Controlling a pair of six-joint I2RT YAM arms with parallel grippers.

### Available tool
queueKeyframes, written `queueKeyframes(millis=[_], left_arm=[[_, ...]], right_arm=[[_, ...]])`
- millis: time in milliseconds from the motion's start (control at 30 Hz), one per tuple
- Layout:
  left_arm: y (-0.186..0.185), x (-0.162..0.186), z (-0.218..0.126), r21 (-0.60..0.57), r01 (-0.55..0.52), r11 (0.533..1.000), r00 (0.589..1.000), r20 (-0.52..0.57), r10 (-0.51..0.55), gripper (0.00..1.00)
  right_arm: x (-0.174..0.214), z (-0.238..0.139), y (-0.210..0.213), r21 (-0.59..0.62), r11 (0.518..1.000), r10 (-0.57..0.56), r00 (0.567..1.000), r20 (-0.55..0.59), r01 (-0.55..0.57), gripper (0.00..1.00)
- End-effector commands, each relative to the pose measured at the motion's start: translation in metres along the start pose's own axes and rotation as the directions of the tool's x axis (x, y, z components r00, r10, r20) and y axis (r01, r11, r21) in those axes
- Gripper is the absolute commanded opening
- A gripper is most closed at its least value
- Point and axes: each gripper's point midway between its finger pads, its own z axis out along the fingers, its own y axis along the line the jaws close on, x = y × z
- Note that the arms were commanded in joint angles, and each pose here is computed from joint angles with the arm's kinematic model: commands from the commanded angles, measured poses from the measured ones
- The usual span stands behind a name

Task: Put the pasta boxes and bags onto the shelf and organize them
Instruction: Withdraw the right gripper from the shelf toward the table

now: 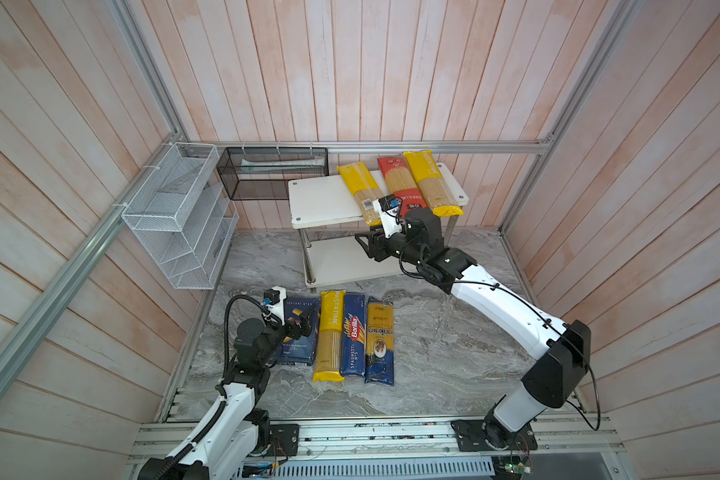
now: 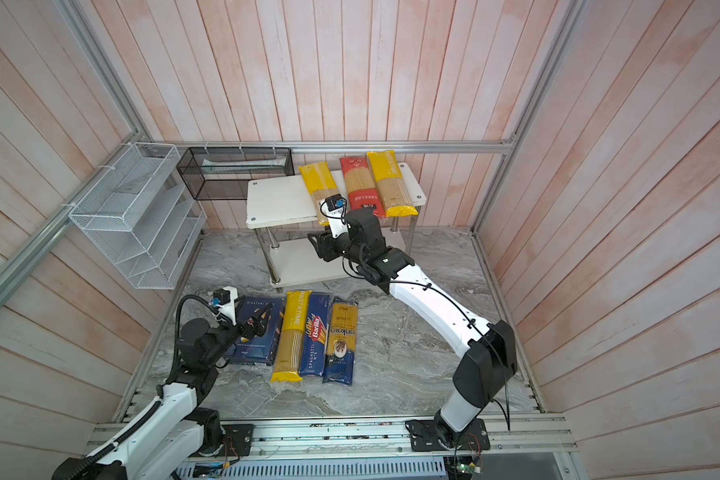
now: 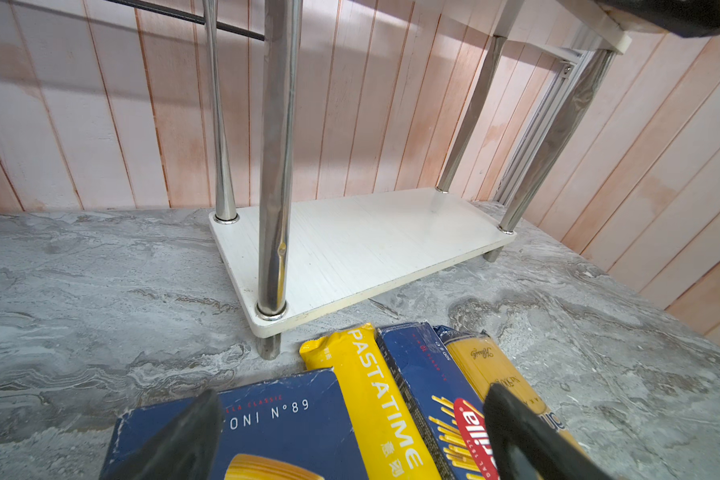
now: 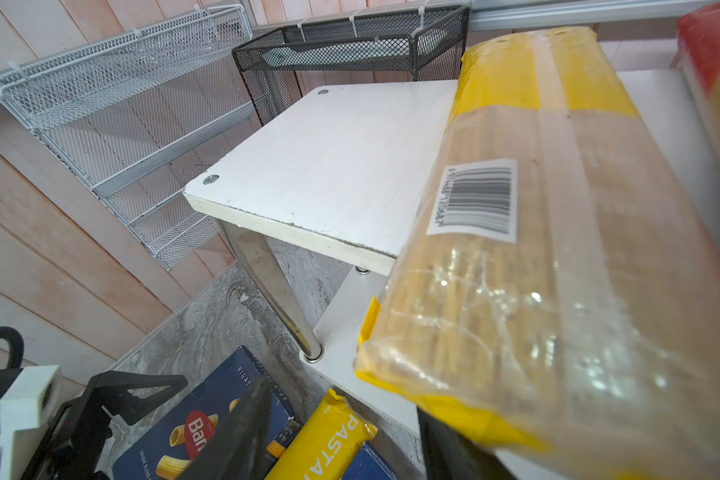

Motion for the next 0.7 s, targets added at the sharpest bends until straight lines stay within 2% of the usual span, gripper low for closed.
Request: queueKeyframes(millis=[0, 167, 300, 400, 667], left_arm=[[-0.001, -0.002, 0.000, 0.002, 0.001, 1.000, 1.000, 0.004, -0.001, 1.00], [-0.001, -0.001, 0.000, 0.003, 0.001, 1.000, 1.000, 0.005, -0.001, 1.00], [-0.001, -0.002, 0.000, 0.003, 0.000, 1.000, 1.000, 0.005, 0.000, 1.00], [0.000, -0.002, 0.000, 0.001, 0.000, 1.000, 1.000, 0.005, 0.000, 1.00], [-0.001, -0.003, 0.000, 0.003, -0.001, 1.000, 1.000, 0.006, 0.001, 1.00]], right_arm=[[-0.011, 0.001, 0.007, -0.026, 0.999, -0.024, 1.000, 0.006, 0.024, 0.58], [-0.003, -0.009, 0.017, -0.051, 0.998, -0.047, 0.999, -0.005, 0.047, 0.59], [0.019, -0.023, 0.046, -0.170, 0.974, -0.157, 0.987, -0.016, 0.152, 0.59], [0.031, -0.034, 0.059, -0.236, 0.961, -0.157, 0.987, -0.029, 0.146, 0.59], [0.073, -0.059, 0.050, -0.150, 0.984, -0.107, 0.990, -0.092, 0.093, 0.59]])
